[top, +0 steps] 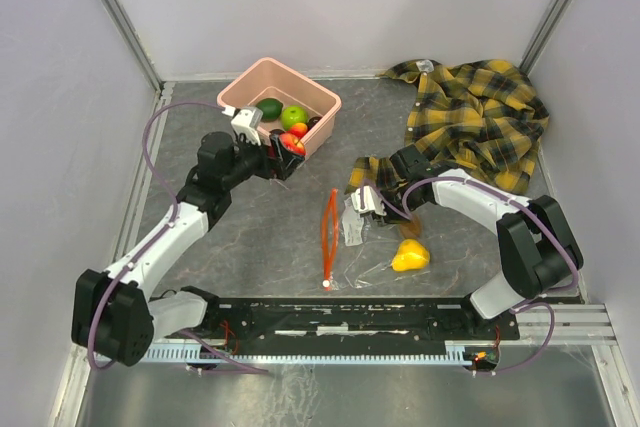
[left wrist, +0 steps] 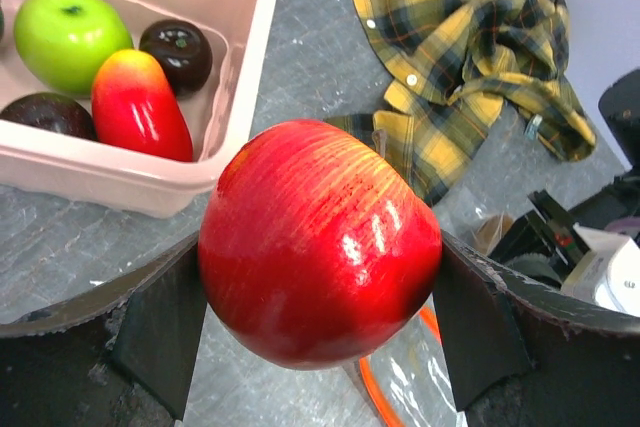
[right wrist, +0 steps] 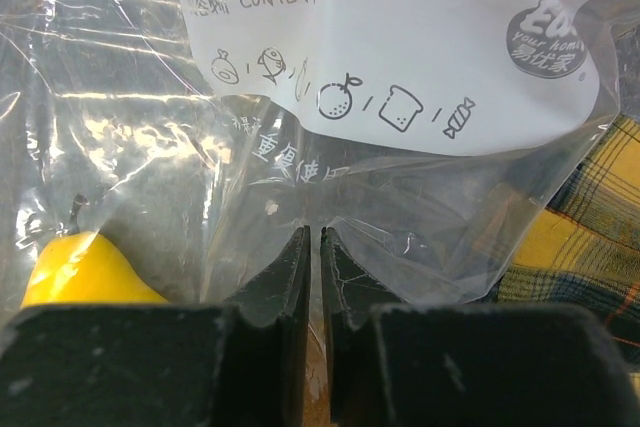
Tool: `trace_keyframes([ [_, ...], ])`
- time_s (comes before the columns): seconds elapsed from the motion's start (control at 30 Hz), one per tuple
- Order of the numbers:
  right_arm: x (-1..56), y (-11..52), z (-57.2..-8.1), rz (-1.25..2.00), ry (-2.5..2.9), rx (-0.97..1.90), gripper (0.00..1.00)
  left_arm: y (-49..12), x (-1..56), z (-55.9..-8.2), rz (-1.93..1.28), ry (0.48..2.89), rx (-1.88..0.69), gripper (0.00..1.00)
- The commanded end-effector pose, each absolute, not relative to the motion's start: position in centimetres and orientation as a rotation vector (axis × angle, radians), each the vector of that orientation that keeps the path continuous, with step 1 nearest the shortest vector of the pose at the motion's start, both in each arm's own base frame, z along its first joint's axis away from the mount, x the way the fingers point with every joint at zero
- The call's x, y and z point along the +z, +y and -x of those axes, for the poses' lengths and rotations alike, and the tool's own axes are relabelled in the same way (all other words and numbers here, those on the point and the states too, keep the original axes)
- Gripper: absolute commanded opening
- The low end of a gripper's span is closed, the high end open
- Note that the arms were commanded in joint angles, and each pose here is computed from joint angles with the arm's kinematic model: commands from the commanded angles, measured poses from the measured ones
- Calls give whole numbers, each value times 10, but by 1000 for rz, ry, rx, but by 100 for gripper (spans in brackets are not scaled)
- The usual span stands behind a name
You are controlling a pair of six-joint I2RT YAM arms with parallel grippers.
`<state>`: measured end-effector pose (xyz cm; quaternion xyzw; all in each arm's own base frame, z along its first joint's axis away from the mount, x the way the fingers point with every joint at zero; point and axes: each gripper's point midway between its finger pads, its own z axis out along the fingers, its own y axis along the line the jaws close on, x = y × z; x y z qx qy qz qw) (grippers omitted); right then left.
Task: Open the zip-top bag and remove the fake food
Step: Place the fake fruit in the bin.
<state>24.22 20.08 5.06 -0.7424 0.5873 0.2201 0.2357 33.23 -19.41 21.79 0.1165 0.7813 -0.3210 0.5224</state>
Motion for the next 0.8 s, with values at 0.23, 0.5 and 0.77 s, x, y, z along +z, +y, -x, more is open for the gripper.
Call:
trace_keyframes([
  [0.23, 68, 207, -250, 2009, 1554, 608, 16, -182, 254, -383, -41, 1798, -755, 42],
  [0.5, 68, 207, -250, 2006, 1555, 613, 16, -176, 254, -400, 16, 1828, -702, 43],
  [0.77, 67, 206, -249, 2007, 1556, 618, 16, -168, 243, -419, 100, 1897, -622, 44],
])
